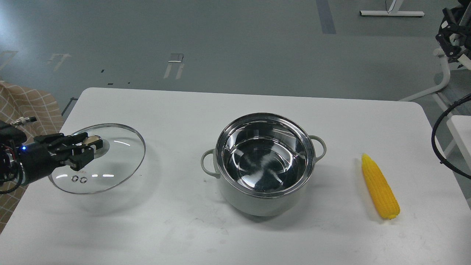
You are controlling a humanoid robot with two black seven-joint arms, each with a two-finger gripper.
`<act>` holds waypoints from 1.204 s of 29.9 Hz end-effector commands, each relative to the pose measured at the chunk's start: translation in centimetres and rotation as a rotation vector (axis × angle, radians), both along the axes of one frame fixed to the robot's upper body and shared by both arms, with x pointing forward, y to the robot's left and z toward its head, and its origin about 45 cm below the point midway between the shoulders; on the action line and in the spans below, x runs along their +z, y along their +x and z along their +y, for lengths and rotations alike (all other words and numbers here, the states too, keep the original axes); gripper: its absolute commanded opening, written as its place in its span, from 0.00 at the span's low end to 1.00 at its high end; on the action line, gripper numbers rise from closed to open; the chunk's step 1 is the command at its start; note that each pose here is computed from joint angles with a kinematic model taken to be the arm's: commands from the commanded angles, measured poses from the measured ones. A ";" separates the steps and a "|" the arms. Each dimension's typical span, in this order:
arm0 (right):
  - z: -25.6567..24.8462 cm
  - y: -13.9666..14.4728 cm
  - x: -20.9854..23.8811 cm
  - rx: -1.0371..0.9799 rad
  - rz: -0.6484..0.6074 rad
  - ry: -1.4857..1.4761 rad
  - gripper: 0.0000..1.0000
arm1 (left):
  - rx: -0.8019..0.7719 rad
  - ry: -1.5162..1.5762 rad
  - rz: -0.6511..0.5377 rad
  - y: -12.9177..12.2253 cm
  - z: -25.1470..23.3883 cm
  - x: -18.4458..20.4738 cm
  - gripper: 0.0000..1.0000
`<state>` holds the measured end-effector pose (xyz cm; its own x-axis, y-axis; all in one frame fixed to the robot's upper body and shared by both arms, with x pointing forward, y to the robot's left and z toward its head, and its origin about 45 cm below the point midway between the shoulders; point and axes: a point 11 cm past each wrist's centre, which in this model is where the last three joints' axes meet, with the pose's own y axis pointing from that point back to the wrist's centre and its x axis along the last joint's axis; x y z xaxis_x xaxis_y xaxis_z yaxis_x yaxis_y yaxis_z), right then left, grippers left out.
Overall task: Open pot and put corn in
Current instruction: 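Lift the glass lid off the pot and set it on the table, then retract the left arm and reach the right gripper to the corn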
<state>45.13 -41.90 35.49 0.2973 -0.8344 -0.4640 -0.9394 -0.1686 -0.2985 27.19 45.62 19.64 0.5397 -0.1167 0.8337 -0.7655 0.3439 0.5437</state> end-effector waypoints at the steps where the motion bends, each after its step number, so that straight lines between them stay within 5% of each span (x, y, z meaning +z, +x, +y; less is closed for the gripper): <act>1: 0.0 0.0 0.0 0.001 0.000 -0.002 1.00 | 0.022 -0.036 0.016 -0.1 -0.7 -2.2 0.32; 6: -0.1 -0.1 -0.1 0.000 0.003 -0.005 1.00 | 0.063 -0.033 0.048 -0.5 0.1 -4.3 0.37; 11: -0.1 -0.2 -0.7 0.000 0.016 -0.008 1.00 | 0.075 -0.041 0.049 -0.4 0.2 -4.6 0.68; 21: -0.2 -0.6 -1.9 -0.002 0.045 -0.015 1.00 | 0.076 -0.055 0.009 0.5 0.1 -3.3 0.90; 26: -0.4 -1.3 -2.4 0.006 0.073 -0.108 1.00 | 0.174 -0.209 -0.161 4.6 0.4 2.0 0.91; 36: -2.2 -4.9 1.0 -0.034 0.086 -0.749 1.00 | 0.303 -1.157 -0.342 13.6 -1.8 18.1 0.91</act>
<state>41.33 -43.94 36.04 0.2526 -0.9666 0.0426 -0.9615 -0.2557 -0.1010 38.74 43.89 33.39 0.2291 0.7134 0.6622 -0.9414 0.3355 -0.0358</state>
